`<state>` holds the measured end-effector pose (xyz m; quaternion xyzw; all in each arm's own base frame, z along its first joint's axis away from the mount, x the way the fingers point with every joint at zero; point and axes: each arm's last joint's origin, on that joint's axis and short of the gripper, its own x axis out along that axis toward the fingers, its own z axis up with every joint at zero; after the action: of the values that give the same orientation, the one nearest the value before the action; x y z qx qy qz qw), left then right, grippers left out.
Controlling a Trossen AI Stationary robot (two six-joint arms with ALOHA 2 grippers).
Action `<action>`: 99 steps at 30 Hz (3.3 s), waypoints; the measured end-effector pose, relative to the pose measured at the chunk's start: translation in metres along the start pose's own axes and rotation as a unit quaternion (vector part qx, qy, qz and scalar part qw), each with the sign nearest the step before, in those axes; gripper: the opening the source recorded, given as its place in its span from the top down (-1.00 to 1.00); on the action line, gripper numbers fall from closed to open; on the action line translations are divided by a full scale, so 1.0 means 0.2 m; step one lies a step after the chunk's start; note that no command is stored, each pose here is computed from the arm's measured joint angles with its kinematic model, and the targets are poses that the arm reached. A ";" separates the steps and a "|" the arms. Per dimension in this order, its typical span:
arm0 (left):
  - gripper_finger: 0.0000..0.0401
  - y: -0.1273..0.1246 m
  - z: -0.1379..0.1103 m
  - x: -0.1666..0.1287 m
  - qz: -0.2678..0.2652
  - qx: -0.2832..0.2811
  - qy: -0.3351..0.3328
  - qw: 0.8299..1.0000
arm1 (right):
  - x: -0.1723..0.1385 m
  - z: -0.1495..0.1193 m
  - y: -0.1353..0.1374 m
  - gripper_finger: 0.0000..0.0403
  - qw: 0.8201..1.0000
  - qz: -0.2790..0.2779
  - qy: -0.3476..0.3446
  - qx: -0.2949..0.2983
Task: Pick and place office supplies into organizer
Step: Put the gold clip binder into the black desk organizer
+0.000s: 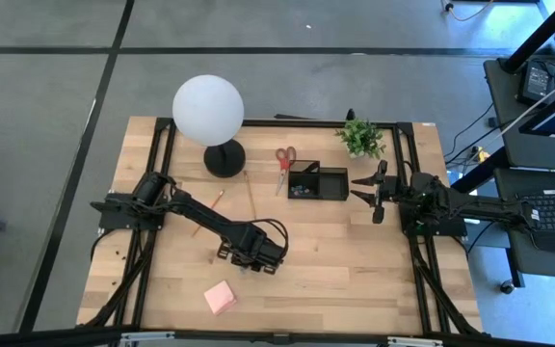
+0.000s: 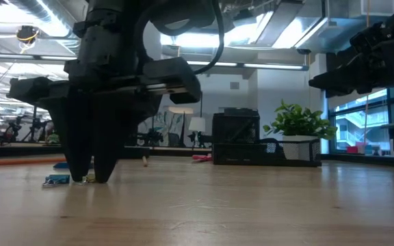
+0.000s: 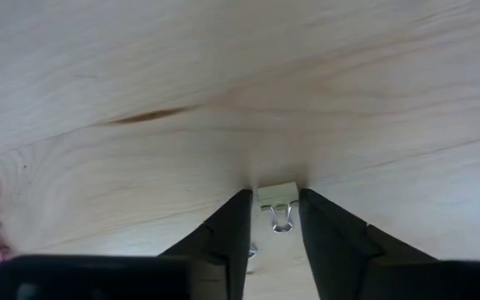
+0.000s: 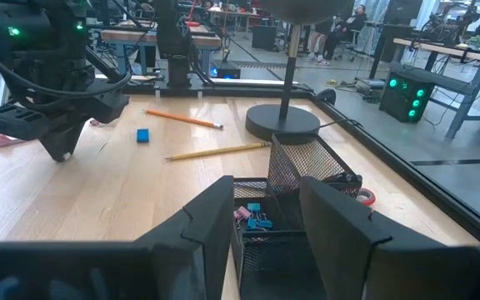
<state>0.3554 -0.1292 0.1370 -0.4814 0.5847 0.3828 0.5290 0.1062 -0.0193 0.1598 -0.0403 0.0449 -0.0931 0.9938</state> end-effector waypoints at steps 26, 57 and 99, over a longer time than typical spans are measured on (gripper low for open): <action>0.66 -0.01 0.02 -0.03 -0.018 0.051 -0.030 0.998 | 0.00 0.00 0.00 0.28 1.000 0.000 0.000 0.000; 0.66 -0.07 0.73 -0.56 -0.171 0.232 -0.385 0.877 | 0.00 0.01 0.00 0.28 1.000 0.000 -0.006 0.000; 0.62 -0.15 0.95 -0.27 -0.145 0.265 -0.381 0.874 | 0.00 0.00 0.00 0.28 1.000 -0.002 -0.004 0.000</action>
<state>0.4303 0.0546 0.1638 -0.2194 0.3410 0.2863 0.8681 0.1062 -0.0193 0.1606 -0.0402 0.0409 -0.0944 0.9939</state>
